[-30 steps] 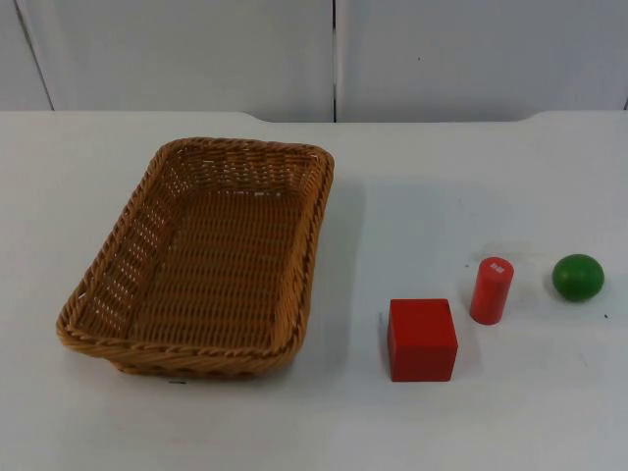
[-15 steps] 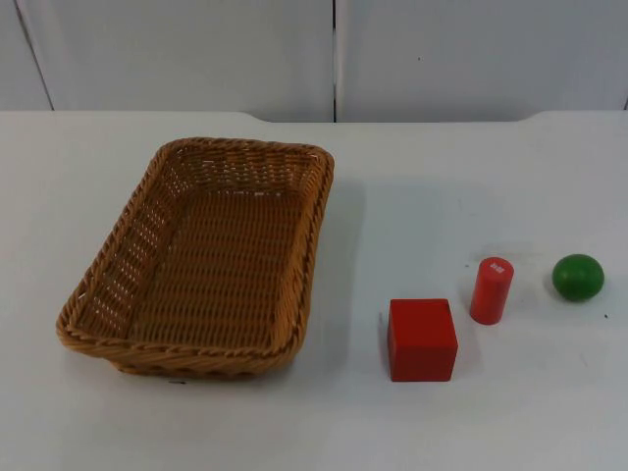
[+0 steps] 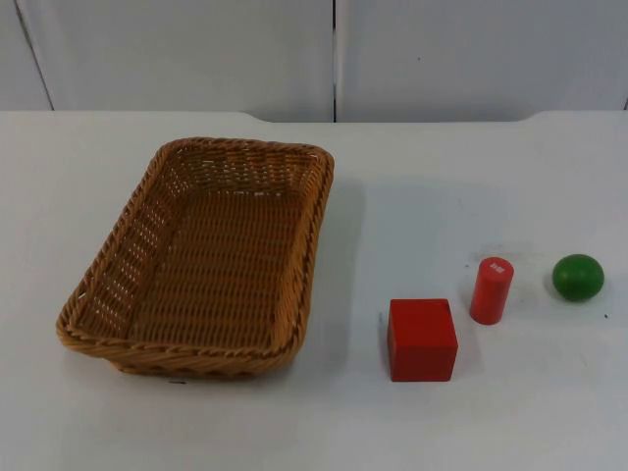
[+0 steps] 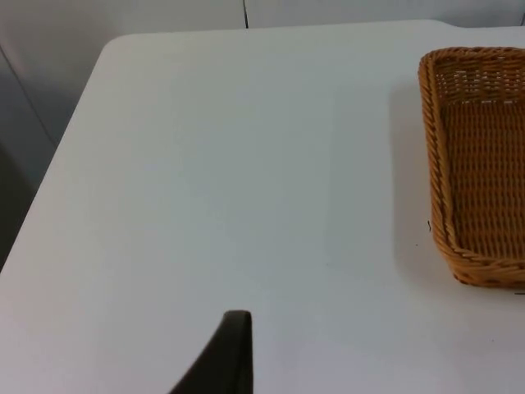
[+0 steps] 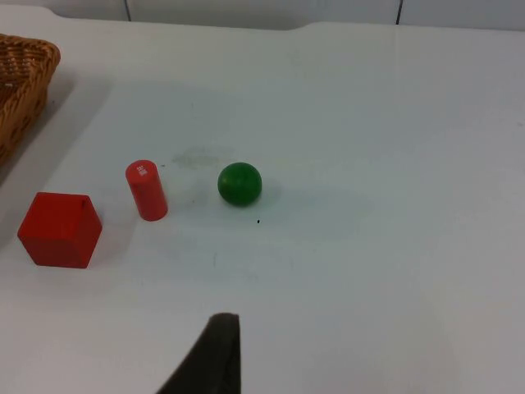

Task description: Pick up the basket with the left hand and place the object to the left of the red cylinder into the basket with the right hand.

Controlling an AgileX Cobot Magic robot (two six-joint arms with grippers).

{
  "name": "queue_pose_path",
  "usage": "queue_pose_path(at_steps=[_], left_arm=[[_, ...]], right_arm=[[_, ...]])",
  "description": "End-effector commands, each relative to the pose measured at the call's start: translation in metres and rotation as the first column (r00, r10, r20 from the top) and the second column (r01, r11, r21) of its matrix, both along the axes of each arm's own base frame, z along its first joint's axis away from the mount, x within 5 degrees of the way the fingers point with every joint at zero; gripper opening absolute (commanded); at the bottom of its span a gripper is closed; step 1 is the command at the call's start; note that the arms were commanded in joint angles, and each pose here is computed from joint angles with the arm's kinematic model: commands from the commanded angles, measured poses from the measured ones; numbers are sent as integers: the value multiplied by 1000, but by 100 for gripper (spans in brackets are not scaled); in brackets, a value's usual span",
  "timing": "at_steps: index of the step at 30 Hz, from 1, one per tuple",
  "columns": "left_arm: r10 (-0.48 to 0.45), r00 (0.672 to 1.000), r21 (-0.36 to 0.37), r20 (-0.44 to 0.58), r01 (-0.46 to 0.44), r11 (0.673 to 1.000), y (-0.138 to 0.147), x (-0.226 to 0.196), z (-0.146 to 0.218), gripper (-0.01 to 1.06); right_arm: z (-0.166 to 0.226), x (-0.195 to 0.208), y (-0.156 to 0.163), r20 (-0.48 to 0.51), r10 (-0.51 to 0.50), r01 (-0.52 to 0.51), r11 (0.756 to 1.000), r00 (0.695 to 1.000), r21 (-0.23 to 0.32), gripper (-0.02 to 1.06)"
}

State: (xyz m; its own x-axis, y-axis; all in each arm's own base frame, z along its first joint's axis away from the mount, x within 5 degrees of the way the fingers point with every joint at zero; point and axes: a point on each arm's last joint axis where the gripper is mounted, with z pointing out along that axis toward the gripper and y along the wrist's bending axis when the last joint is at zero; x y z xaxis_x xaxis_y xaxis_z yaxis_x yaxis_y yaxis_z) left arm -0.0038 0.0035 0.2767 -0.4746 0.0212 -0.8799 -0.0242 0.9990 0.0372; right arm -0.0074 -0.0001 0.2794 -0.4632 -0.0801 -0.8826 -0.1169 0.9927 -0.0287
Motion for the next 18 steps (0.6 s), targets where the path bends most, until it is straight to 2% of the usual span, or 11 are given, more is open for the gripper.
queue_pose_path(at_steps=[1,7,18], left_arm=[[-6,1000,-10,-2,6,1000,-1,2,4,105],[-8,1000,-12,-22,7,1000,-1,11,20,105],[-15,1000,-23,-24,15,1000,-2,28,27,105]], right_arm=[[1,0,0,12,0,0,1000,1000,4,105],[1,0,0,12,0,0,1000,1000,4,105],[1,0,0,12,0,0,1000,1000,4,105]])
